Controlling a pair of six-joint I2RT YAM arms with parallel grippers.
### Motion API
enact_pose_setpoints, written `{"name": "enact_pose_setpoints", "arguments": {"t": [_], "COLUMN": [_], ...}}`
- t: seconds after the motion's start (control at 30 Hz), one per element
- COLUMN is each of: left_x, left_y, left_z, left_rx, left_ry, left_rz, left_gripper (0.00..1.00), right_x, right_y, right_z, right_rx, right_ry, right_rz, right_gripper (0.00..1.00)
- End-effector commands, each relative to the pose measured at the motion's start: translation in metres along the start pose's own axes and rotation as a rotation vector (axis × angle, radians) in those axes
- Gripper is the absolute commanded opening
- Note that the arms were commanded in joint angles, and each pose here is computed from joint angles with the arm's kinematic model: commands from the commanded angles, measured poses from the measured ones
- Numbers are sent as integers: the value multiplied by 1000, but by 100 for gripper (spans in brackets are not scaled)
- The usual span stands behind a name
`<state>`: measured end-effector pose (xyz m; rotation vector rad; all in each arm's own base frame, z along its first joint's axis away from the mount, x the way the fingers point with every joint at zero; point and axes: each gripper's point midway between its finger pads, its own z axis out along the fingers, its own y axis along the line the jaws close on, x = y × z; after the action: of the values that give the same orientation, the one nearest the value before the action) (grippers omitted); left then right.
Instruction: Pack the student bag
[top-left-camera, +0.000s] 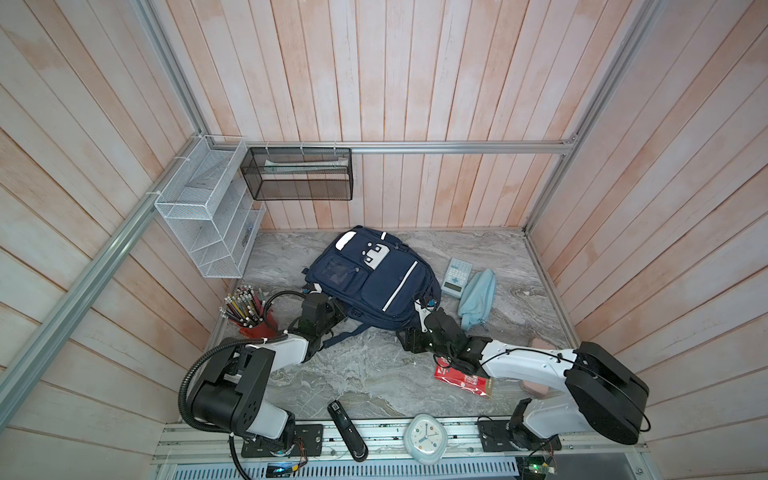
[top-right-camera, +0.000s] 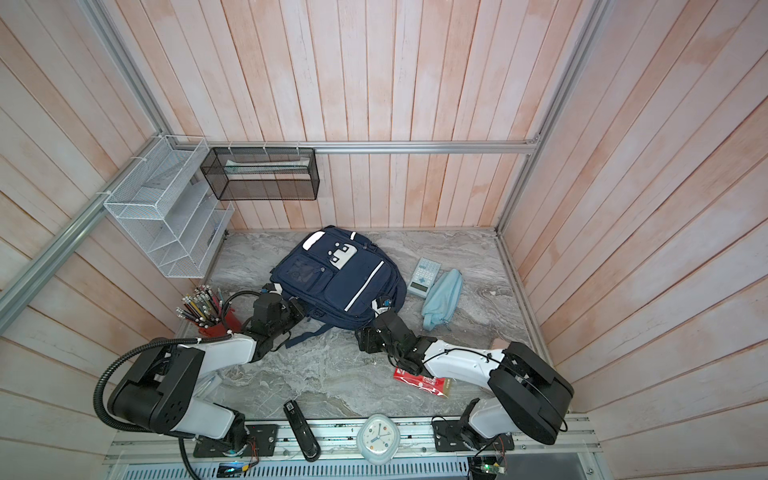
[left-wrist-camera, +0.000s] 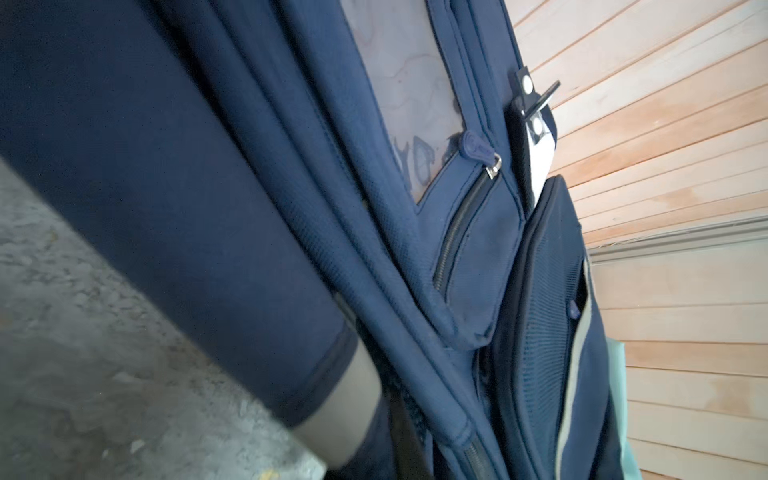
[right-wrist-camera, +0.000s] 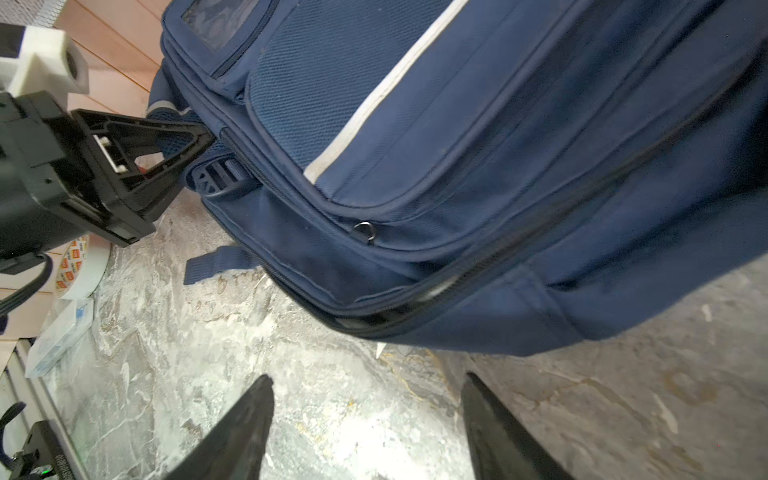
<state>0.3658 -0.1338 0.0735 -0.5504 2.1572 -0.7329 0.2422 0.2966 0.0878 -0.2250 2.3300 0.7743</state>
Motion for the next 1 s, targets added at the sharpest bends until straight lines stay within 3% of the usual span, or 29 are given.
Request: {"name": "enact_pose_setpoints", "arguments": {"t": [0.0,0.13,0.33,0.57,0.8,0.87,0.97], "left_x": [-15,-13,-21,-5,5,7,7], "left_y": [-16,-30,-55,-56,-60,-60,-58], "left_z": [-2,-10,-30,-43,-45,-45,-44], "left_rx": [20,84,151,200,221,217,206], "left_ry": [-58,-42,-38,4,41,49,47], "left_rz": [47,-1,-14,-53,-56,-51,-42], "left_gripper": [5,3,1,0,0,0,0], "right_x": [1,8,-13,-46,-65,-70,-71], "right_y": [20,53,108,102,115,113,102], "right_z": [2,19,57,101,125,127,125], "right_rx": [-36,-118,-164,-4,32,55,110], "right_ry": [-26,-8,-68,-202,-251,-266,-266], "right_rz": [8,-18,-215,-278,-327,-324,-330], "right_gripper": [71,70,61,58,58,48,20]}}
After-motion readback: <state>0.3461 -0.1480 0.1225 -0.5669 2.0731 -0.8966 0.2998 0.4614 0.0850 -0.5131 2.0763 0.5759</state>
